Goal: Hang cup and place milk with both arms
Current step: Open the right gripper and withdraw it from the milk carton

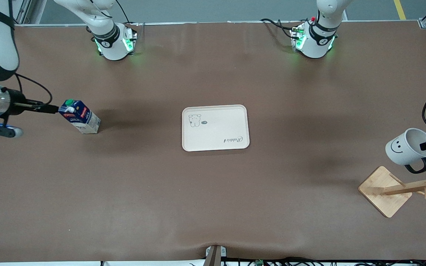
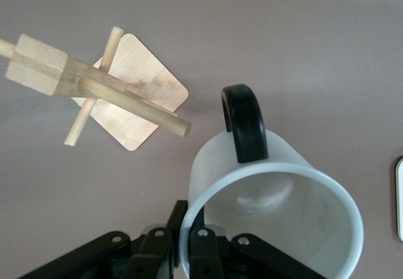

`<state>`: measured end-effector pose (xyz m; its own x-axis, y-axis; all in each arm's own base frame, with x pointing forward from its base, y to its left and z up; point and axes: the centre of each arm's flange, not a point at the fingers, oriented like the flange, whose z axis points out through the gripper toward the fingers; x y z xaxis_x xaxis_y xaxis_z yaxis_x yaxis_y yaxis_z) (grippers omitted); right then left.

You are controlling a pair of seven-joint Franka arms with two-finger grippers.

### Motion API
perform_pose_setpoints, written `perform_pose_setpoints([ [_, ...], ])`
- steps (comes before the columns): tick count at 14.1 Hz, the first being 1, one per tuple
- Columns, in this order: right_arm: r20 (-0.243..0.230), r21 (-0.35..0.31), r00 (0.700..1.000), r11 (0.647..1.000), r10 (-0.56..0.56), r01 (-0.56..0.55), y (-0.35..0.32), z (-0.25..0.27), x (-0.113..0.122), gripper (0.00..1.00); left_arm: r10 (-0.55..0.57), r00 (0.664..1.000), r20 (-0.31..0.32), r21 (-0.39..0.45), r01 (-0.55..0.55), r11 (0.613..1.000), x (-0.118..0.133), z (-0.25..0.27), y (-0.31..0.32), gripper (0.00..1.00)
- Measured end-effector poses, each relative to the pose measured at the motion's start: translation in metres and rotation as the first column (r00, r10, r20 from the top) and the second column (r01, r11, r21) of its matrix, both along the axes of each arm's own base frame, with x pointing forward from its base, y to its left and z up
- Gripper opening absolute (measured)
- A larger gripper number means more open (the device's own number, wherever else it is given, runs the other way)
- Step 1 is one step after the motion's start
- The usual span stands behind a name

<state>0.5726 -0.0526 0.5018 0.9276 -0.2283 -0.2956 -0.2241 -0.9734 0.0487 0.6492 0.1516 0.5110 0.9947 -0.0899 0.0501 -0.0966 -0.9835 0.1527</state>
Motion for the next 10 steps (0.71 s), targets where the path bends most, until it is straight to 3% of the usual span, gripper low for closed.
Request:
perform_pose_setpoints([
  [2,0.073,-0.003,0.997,1.000,0.004,-0.004,0.001,0.028,0.020,1.00,0.008,1.000,0.000,0.000,-0.008,1.000,-0.002,0.000,0.008,0.06],
  [6,0.165,-0.009,0.986,1.000,0.008,-0.007,0.003,0.058,0.040,1.00,0.006,1.000,0.002,0.000,-0.006,1.000,-0.005,-0.001,0.018,0.06],
  [10,0.184,-0.005,0.983,1.000,-0.018,0.019,-0.012,0.067,0.043,1.00,0.016,1.000,0.000,-0.002,-0.016,1.000,-0.006,-0.003,0.027,0.06],
])
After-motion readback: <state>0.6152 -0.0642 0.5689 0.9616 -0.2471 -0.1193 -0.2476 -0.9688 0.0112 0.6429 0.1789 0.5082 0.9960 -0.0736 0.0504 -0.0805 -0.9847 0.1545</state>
